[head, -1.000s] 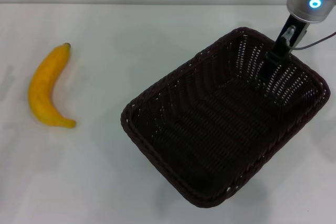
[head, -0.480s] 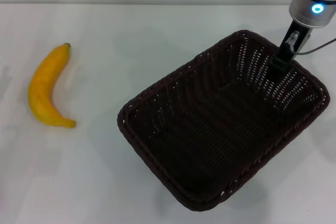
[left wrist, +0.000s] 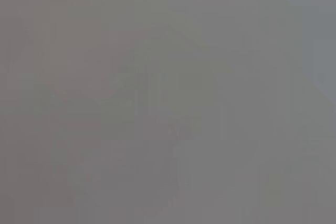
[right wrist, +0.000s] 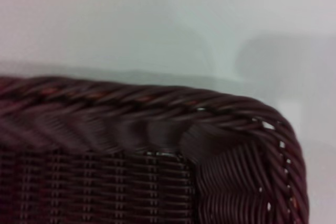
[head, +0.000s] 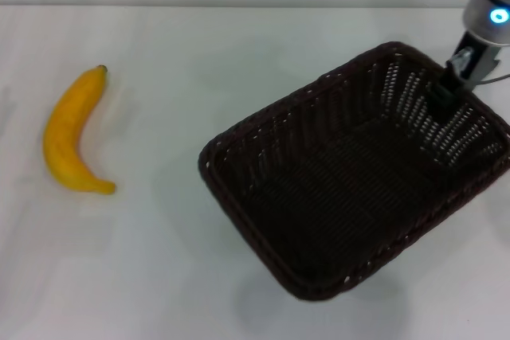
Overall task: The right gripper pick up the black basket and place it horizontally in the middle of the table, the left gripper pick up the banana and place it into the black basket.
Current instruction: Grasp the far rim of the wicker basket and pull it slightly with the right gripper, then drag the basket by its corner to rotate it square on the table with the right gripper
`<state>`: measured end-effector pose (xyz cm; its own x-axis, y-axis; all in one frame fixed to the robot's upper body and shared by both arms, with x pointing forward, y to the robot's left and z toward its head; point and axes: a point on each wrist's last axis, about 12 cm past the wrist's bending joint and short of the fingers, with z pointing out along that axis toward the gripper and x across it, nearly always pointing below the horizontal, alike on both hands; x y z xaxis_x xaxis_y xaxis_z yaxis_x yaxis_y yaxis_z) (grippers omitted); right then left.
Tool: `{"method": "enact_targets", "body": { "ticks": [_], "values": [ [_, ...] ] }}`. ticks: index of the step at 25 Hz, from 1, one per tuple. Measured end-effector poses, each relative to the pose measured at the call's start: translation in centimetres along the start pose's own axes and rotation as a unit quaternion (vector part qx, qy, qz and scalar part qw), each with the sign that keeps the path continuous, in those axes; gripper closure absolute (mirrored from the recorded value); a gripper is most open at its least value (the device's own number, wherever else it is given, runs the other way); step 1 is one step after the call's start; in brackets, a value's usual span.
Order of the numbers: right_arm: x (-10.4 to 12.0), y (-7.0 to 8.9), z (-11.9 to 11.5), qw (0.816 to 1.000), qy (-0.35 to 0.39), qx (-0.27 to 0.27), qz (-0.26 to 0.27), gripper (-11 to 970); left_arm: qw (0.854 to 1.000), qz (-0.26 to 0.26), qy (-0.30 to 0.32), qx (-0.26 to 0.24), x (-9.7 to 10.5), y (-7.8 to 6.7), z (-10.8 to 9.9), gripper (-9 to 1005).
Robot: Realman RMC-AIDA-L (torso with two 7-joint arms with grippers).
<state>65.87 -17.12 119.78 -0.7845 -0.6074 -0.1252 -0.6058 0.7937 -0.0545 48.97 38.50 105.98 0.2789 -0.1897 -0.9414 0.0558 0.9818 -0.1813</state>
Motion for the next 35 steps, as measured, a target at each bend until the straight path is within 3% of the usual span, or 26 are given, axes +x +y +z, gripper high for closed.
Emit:
{"method": "enact_targets", "body": {
  "ticks": [4, 9, 14, 22, 35],
  "values": [
    [2.2, -2.1, -0.5, 0.995, -0.016, -0.028, 0.100, 748, 1.000, 0.015, -0.010, 0.007, -0.7, 0.3, 0.5, 112],
    [5.5, -4.9, -2.1, 0.970, -0.058, -0.070, 0.224, 774, 1.000, 0.024, -0.014, 0.013, -1.0, 0.4, 0.8, 112],
    [7.9, -5.5, -2.5, 0.951, -0.065, -0.087, 0.290, 812, 0.999, 0.037, -0.016, 0.016, -1.2, 0.4, 1.4, 112],
    [8.3, -5.0, -1.9, 0.925, -0.086, -0.171, 0.328, 831, 0.998, 0.052, -0.014, 0.026, -1.1, 0.0, 2.7, 112],
    [5.7, -2.0, -1.4, 0.945, -0.036, -0.098, 0.311, 841, 0.998, 0.059, -0.007, 0.025, -1.3, 0.3, 3.5, 112]
  ]
}}
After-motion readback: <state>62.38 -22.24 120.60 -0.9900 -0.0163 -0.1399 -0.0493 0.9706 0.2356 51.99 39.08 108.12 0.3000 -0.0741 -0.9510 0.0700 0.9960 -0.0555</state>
